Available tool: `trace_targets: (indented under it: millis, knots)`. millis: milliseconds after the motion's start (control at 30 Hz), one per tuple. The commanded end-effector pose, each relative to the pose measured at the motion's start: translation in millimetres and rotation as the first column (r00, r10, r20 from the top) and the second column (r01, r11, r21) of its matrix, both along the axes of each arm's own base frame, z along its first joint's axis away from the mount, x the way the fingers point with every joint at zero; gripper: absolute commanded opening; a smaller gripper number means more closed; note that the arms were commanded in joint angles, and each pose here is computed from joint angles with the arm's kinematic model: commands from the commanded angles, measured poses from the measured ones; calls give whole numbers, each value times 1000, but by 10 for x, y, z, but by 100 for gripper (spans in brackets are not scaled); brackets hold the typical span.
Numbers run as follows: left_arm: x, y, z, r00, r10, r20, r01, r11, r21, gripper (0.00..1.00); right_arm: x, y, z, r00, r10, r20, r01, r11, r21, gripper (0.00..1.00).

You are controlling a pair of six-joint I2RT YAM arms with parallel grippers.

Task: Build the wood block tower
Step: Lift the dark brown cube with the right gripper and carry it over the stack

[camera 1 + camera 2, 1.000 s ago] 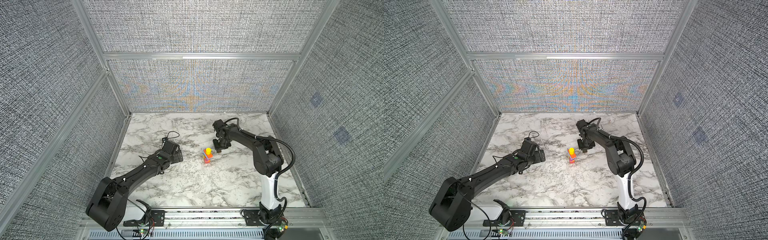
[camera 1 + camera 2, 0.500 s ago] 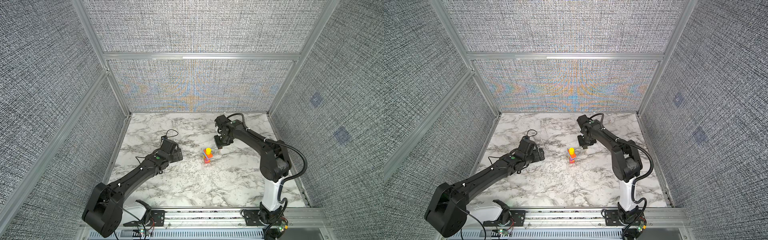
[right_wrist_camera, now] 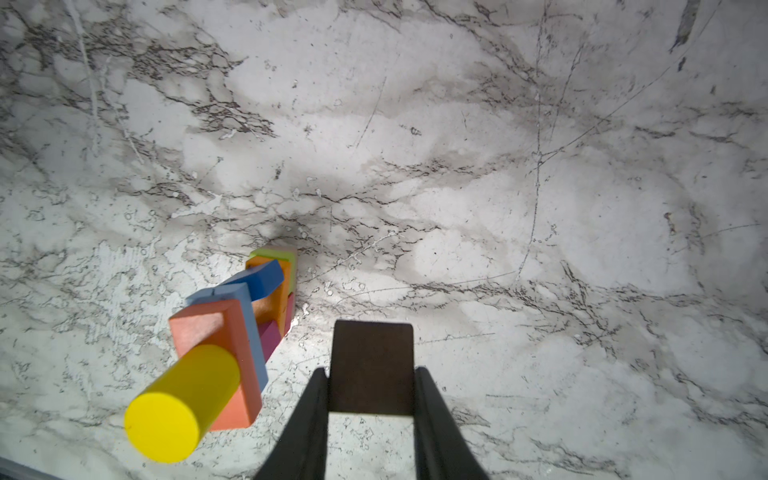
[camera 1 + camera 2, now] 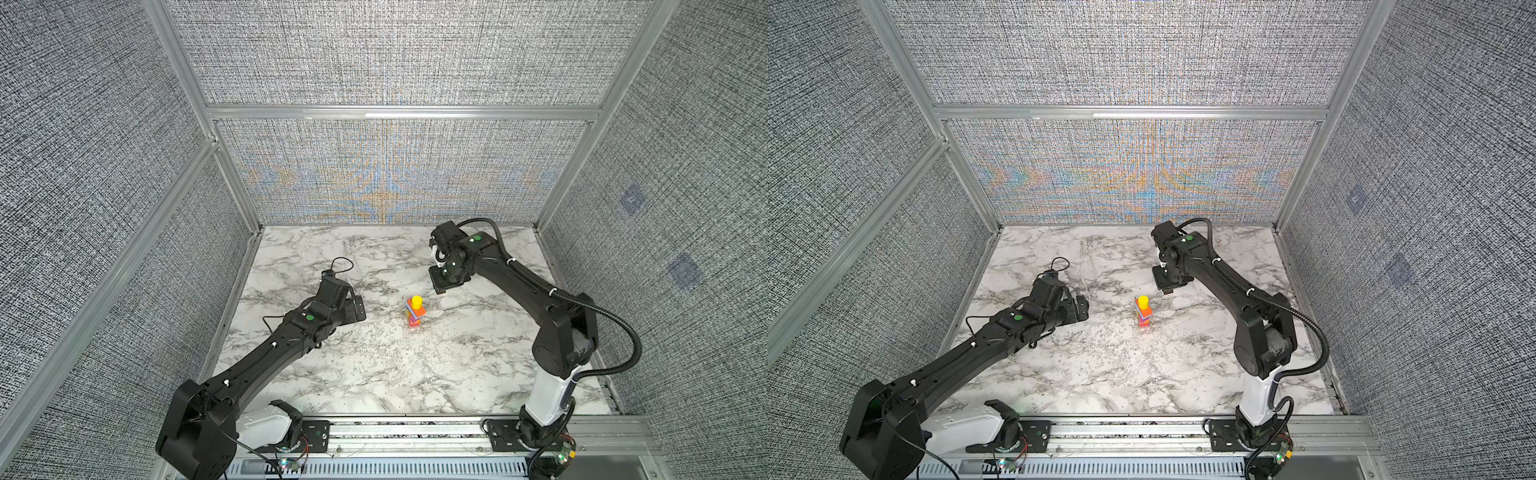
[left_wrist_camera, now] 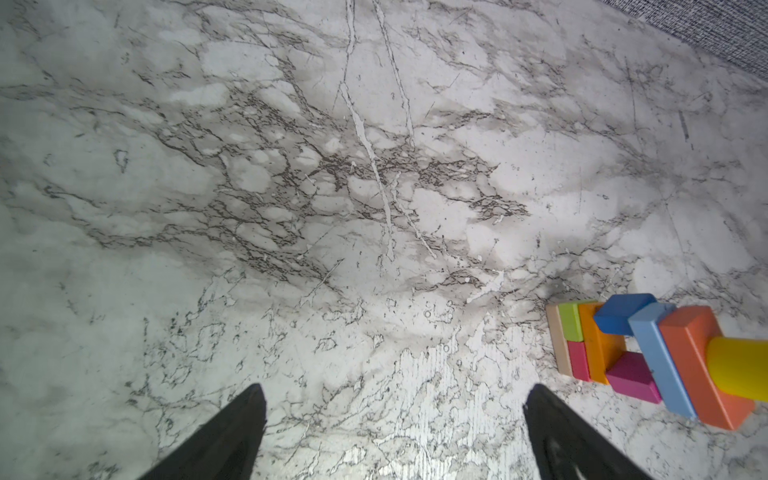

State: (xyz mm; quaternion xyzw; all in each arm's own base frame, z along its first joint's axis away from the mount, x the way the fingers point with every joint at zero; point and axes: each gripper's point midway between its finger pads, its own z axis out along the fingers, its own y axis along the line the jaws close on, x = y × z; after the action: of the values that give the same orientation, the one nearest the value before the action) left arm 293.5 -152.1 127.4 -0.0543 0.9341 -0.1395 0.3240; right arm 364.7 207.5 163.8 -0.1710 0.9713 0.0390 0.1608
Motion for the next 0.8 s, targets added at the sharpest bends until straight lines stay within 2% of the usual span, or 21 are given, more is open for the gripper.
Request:
trace_targets:
  millis: [0,267,767]
  knots:
    - [-64,-11,-17,1000,-24,-13,24,1000,-8,99,-137,34,96,999,31,-22,-31,999,-11,28]
    - [-138,16,-18,1000,-23,-4,23,999,-29,99,-279,254,262,995,96,-28,-96,995,3,28]
    - [-192,33,-81,1000,-21,-11,21,999,-38,99,-405,487,225,986,156,-58,-157,987,-23,28]
